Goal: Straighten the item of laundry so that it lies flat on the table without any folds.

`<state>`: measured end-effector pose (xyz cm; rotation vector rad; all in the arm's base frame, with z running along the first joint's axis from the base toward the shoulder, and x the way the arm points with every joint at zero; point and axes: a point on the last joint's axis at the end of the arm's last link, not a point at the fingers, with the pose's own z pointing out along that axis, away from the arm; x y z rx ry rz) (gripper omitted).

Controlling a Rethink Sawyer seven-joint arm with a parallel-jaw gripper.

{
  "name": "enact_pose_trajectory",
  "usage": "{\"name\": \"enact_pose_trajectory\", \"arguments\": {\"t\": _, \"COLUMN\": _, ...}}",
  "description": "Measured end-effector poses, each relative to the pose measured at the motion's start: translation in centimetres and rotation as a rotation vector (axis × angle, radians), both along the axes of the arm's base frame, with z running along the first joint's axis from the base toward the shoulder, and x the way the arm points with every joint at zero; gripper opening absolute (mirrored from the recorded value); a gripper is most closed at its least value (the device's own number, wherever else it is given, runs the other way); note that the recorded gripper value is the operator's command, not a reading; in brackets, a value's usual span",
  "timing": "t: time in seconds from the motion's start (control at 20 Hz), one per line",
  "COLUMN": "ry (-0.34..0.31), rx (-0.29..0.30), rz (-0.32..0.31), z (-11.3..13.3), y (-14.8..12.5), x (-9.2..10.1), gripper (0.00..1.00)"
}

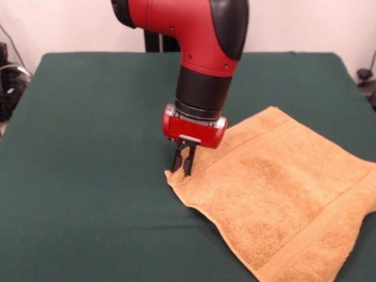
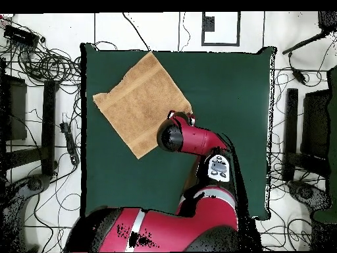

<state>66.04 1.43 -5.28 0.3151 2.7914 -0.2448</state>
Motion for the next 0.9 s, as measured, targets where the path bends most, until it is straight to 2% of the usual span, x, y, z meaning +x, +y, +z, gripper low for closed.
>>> {"name": "enact_pose_trajectory", "arguments": {"t": 0.6, "ry": 0.005, "rx": 0.011, "rz": -0.028, "z": 0.1, "y": -0.7, "x": -0.4, "gripper": 0.0}}
{"name": "enact_pose_trajectory", "arguments": {"t": 0.9, "ry": -0.015, "rx": 0.026, "rz": -0.066, "z": 0.2, "y": -3.9, "x": -0.9, "gripper": 0.0}}
